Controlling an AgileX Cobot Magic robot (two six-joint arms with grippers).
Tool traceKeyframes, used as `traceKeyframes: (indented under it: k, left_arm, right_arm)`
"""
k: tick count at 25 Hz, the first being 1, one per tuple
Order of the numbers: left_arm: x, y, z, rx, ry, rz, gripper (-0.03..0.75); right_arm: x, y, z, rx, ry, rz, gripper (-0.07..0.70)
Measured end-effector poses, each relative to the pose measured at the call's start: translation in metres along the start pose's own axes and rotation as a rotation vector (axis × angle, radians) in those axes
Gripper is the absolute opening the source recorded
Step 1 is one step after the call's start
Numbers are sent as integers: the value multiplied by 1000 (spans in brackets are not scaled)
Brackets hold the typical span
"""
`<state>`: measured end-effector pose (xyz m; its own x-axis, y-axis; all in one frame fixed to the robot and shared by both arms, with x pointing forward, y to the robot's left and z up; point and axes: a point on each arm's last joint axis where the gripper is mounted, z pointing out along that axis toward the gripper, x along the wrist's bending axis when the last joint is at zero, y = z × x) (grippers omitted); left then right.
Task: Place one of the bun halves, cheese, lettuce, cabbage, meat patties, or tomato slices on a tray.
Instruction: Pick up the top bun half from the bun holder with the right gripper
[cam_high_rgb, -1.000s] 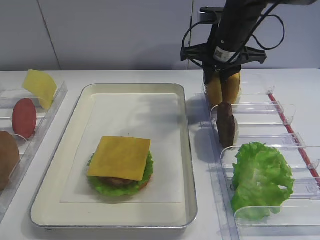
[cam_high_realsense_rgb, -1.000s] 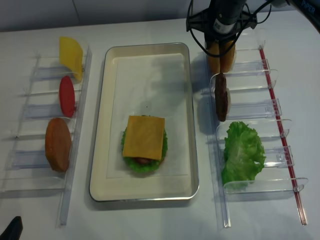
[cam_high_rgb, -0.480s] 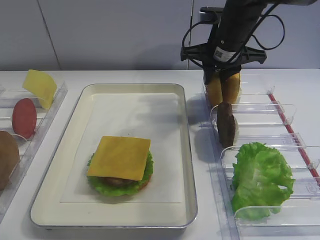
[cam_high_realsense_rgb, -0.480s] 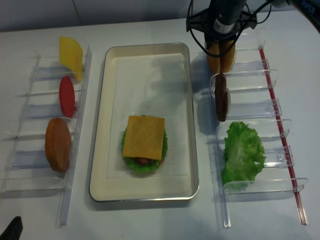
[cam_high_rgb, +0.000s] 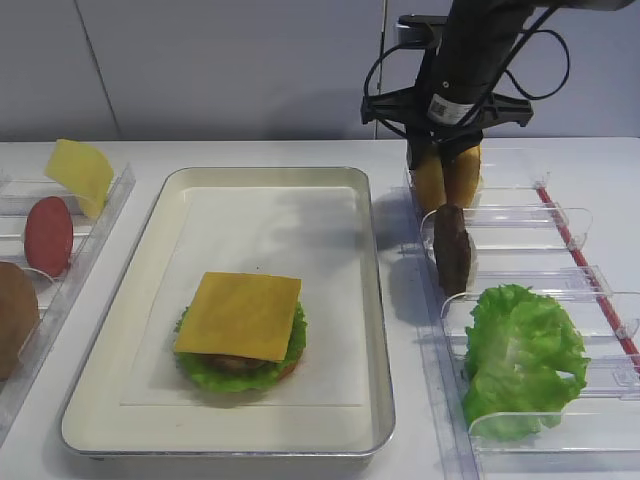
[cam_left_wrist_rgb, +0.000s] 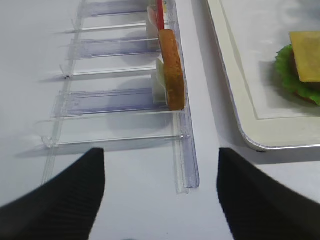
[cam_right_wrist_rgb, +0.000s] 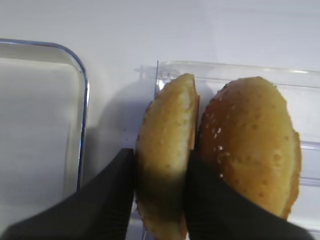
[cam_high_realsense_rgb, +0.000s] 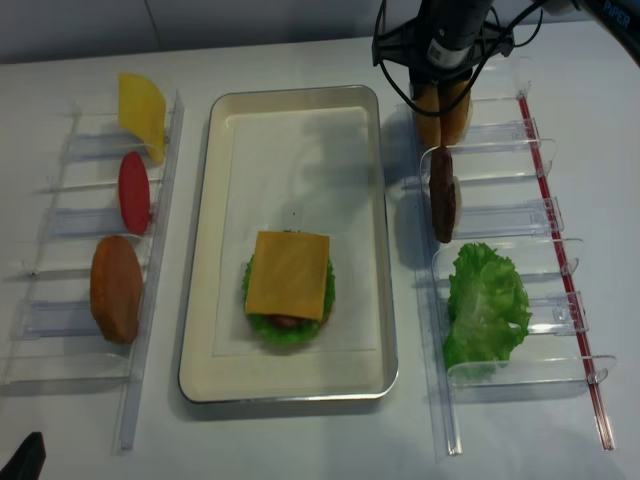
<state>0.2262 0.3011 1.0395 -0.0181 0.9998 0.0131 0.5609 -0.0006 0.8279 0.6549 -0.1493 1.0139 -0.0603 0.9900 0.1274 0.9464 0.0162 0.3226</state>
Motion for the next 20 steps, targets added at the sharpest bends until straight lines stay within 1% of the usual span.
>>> traceKeyframes:
  k: [11,15,20]
  left_arm:
    - [0,0,0,0,0,0,449]
    - [0,0,0,0,0,0,449]
    - [0,0,0,0,0,0,449]
  right_arm:
    - [0,-1,-2,23,-5,1,274]
    - [2,4,-9,24,-3,0,274]
    - [7,13,-26,3,12,-1,274]
